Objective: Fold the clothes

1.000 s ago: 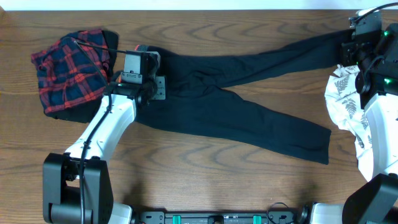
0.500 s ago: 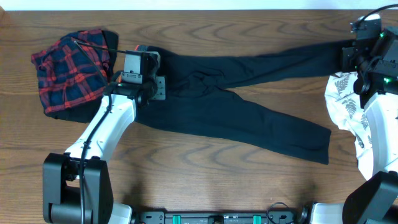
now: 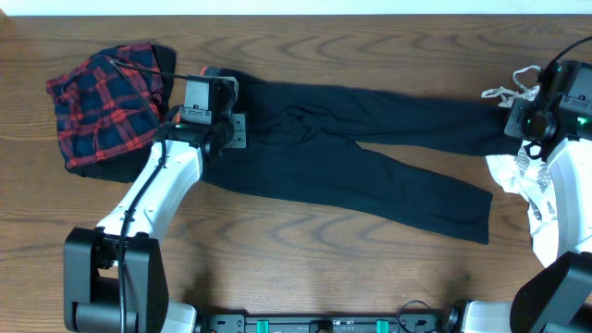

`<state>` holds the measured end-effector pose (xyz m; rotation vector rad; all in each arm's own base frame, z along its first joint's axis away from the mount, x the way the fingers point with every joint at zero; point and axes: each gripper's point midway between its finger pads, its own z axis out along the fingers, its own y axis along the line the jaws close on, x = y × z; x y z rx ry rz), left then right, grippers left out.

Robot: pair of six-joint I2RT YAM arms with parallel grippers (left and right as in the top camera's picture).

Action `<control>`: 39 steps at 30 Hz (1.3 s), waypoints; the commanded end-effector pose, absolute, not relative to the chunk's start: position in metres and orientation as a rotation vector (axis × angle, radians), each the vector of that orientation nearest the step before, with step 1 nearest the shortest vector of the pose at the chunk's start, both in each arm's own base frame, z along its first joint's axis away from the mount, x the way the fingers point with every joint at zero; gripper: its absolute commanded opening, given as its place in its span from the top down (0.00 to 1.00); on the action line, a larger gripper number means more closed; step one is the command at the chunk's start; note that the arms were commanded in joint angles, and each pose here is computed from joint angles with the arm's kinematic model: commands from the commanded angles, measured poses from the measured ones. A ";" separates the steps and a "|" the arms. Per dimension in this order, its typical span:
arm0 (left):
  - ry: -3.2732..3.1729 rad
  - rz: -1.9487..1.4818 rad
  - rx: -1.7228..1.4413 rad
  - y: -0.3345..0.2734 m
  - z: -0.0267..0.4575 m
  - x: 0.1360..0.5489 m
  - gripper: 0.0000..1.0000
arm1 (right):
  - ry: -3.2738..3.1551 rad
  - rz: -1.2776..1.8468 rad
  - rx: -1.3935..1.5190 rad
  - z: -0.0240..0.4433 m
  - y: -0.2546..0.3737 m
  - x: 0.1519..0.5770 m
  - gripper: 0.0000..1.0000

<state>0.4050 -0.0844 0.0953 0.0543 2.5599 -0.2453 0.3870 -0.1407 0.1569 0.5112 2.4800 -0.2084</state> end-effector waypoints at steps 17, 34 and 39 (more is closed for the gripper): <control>2.308 -0.268 0.054 -0.090 0.141 0.449 0.48 | 2.530 0.252 0.368 0.144 -0.082 0.398 0.99; 2.232 -0.277 0.057 -0.098 0.083 0.501 0.49 | 2.726 0.376 0.395 0.068 -0.035 0.405 0.99; 2.224 -0.276 0.061 -0.100 0.064 0.509 0.49 | 2.734 0.353 0.391 0.050 -0.037 0.413 0.99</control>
